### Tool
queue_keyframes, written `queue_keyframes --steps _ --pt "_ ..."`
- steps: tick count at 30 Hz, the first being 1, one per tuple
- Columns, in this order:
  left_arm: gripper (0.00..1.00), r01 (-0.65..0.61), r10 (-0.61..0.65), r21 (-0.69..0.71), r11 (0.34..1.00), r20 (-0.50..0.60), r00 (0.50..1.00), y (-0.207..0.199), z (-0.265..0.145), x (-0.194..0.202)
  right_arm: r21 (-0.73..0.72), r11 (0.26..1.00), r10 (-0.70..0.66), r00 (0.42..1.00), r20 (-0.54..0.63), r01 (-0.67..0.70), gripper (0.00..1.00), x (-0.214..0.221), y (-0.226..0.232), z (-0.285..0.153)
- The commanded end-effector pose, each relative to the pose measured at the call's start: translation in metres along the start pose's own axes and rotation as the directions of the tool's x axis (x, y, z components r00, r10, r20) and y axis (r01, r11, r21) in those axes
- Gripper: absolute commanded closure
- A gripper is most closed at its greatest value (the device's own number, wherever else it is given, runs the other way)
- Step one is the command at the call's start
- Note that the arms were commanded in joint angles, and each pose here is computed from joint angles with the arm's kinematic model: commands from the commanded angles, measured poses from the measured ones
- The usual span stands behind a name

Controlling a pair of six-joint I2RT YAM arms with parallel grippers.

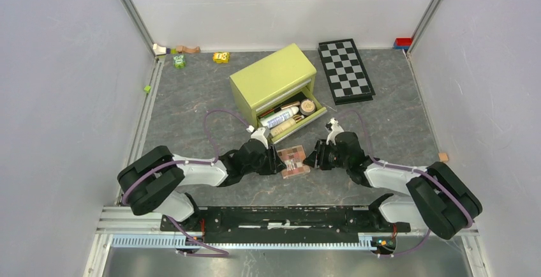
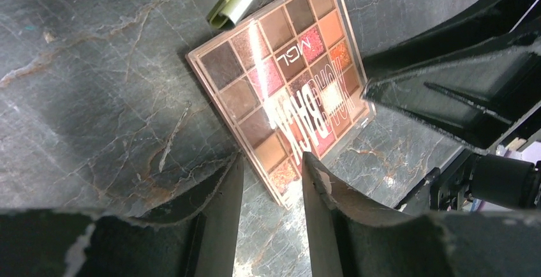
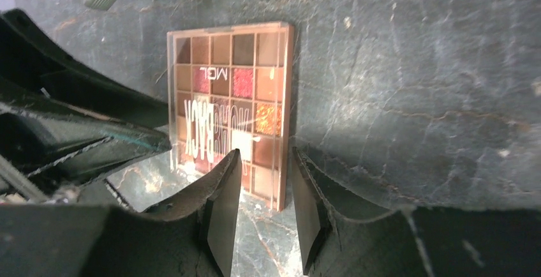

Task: Organize the makeup
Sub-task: Pick up the makeup from the center of the board.

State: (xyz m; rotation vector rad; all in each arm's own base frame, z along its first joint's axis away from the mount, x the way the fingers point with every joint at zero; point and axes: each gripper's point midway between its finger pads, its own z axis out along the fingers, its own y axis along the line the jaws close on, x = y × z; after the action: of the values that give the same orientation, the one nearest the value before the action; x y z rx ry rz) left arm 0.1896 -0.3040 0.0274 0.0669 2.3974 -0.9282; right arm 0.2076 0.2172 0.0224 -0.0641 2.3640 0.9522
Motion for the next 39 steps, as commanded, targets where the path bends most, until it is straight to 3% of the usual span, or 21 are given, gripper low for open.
queue_keyframes --steps 1,7,14,21,39 --pt "0.53 0.018 -0.018 -0.06 0.998 0.002 1.0 0.015 -0.006 0.007 0.189 0.98 -0.059 0.998 -0.009 0.06 0.57 -0.002 -0.035 -0.001" --pt "0.51 0.03 -0.028 -0.082 0.996 0.021 0.999 0.018 -0.006 0.003 0.236 0.965 -0.12 0.993 0.008 0.115 0.53 -0.016 -0.04 0.001" --pt "0.52 0.019 -0.02 -0.055 0.998 -0.001 1.0 0.011 0.001 0.005 -0.05 0.99 -0.132 0.989 -0.065 0.129 0.51 -0.001 0.007 0.016" --pt "0.52 0.011 -0.011 -0.012 1.0 -0.026 1.0 0.002 0.011 0.008 -0.103 0.989 -0.113 0.987 -0.11 0.102 0.51 0.019 0.017 0.013" --pt "0.52 -0.042 0.045 0.108 0.993 -0.027 0.999 -0.053 0.015 -0.016 -0.075 0.995 -0.063 0.991 0.114 0.072 0.53 -0.028 0.035 -0.011"
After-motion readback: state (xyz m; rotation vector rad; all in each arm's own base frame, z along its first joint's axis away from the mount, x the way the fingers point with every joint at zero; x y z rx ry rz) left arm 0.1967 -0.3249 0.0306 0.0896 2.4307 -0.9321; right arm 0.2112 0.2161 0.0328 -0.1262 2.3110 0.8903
